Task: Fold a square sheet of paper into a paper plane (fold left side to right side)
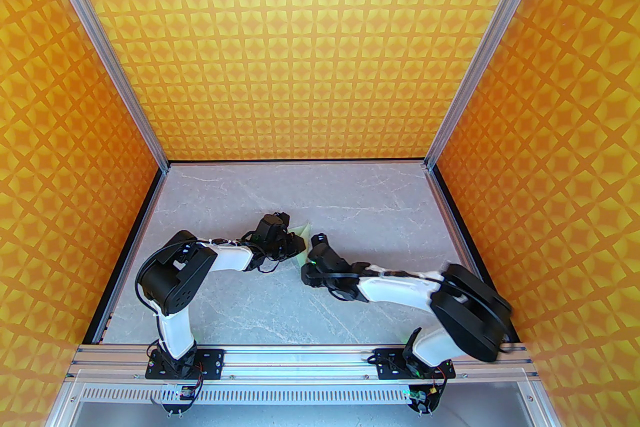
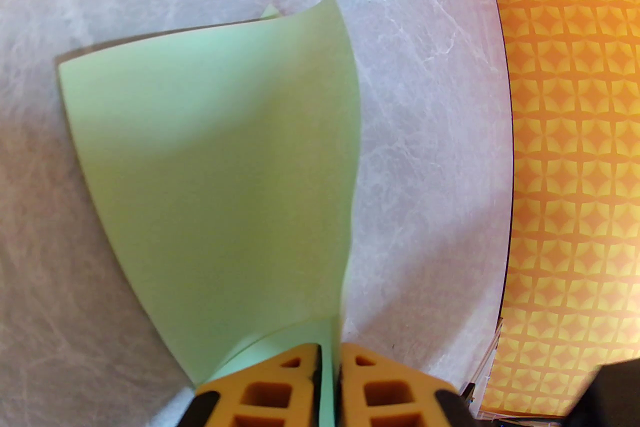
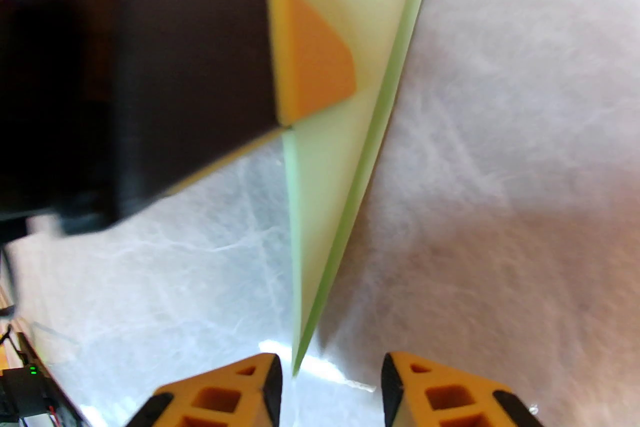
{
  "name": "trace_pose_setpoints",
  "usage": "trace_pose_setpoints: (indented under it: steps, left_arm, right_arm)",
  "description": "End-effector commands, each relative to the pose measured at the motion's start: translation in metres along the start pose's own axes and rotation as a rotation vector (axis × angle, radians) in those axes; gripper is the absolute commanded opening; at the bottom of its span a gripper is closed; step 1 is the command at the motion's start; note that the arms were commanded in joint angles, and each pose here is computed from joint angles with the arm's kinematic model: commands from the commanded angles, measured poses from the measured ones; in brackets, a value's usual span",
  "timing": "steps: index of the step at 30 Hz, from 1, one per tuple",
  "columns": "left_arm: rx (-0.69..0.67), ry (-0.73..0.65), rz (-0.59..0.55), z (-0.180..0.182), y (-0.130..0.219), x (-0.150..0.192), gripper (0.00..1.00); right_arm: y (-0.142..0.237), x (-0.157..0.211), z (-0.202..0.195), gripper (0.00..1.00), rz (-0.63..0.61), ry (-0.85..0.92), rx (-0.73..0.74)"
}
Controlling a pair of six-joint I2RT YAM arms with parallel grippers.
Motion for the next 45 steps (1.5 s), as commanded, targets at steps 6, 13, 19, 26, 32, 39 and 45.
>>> trace_pose_setpoints:
  steps: [6,13,19,26,32,39,45]
  left_arm:
    - [0.006,-0.019,0.012,0.001,-0.004,-0.002,0.15]
    - [0.004,-0.021,0.014,0.001,-0.004,-0.003,0.15]
    - [0.008,-0.015,0.009,0.001,-0.004,-0.007,0.15]
    - [0.013,-0.019,0.005,-0.002,-0.002,-0.01,0.15]
    - [0.012,-0.017,0.009,-0.002,-0.004,-0.01,0.15]
    - [0.005,-0.018,0.011,0.002,-0.004,-0.011,0.15]
    - [-0.01,-0.02,0.013,0.009,-0.002,-0.011,0.15]
  right_arm:
    - [-0.015,0.001,0.016,0.36,0.034,0.007,-0.044]
    - [-0.032,0.002,0.014,0.35,0.081,0.043,0.011]
    - [-0.038,0.008,0.002,0.27,0.122,0.082,0.095]
    - [-0.036,0.007,-0.008,0.21,0.129,0.129,0.159]
    - [-0.031,-0.002,-0.015,0.21,0.102,0.164,0.213]
    - [-0.029,-0.005,-0.019,0.21,0.102,0.202,0.252]
    - [-0.032,-0.003,-0.016,0.21,0.113,0.199,0.226]
Point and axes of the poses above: each hand's point on the last joint's axis, 136 mm out from that joint toward the fingers, its own y axis back along the fingers, its own z axis along the line the jaws close on, x = y × z, the point moved 1 cm from there along y, back along the fingers, and after that the axes turned 1 degree about y, right-handed, at the moved point
